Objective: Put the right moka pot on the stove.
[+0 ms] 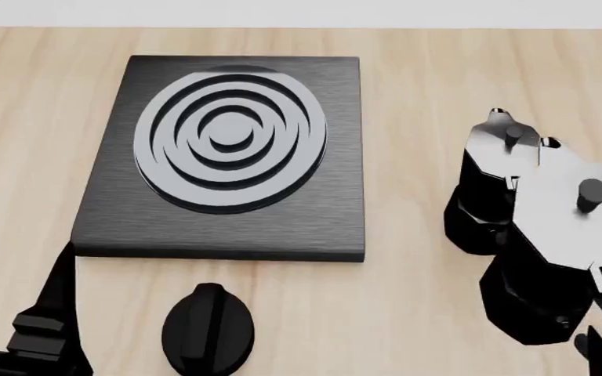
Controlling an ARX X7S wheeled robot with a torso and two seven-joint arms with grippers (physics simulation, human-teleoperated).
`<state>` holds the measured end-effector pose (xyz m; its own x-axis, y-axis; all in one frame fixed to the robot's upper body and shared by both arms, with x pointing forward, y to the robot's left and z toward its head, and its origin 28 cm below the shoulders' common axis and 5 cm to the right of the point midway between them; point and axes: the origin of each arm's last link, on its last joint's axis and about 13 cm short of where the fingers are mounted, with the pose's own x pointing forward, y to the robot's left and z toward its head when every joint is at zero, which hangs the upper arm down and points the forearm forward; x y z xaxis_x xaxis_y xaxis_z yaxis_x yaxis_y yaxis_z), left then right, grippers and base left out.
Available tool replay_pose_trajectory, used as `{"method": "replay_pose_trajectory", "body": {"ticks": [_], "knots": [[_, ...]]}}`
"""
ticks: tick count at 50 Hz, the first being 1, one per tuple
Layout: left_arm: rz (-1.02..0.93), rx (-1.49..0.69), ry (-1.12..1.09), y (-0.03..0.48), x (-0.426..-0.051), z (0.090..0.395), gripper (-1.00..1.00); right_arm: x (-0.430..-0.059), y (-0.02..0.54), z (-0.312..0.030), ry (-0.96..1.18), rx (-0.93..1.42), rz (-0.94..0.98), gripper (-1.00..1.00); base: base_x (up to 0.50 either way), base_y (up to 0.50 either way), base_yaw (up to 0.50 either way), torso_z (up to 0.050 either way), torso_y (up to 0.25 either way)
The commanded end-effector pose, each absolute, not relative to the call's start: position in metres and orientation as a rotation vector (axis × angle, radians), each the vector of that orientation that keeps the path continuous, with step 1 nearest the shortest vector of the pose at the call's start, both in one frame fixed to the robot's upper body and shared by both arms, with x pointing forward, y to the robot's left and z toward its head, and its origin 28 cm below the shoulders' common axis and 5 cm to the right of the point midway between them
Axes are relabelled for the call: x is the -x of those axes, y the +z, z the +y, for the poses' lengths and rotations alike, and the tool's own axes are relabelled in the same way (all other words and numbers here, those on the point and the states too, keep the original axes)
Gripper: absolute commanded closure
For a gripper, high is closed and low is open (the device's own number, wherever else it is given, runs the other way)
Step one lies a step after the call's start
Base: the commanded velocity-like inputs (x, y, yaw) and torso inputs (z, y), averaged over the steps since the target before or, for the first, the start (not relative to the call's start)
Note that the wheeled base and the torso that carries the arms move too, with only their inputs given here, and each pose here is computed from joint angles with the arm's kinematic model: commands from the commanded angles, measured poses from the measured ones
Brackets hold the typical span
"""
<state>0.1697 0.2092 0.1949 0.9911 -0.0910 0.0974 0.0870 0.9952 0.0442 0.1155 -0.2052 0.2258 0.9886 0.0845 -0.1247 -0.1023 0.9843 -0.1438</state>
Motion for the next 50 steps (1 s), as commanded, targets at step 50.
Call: {"method": "replay_pose_trajectory", "body": {"ticks": [50], "knots": [[-0.105,-0.025,-0.100,0.195,-0.169,0.210,-1.00,-0.181,0.231,-0.141,0.382,0.212,0.060,1.00,0.00,0.00,0.00,0.000,0.001]]}}
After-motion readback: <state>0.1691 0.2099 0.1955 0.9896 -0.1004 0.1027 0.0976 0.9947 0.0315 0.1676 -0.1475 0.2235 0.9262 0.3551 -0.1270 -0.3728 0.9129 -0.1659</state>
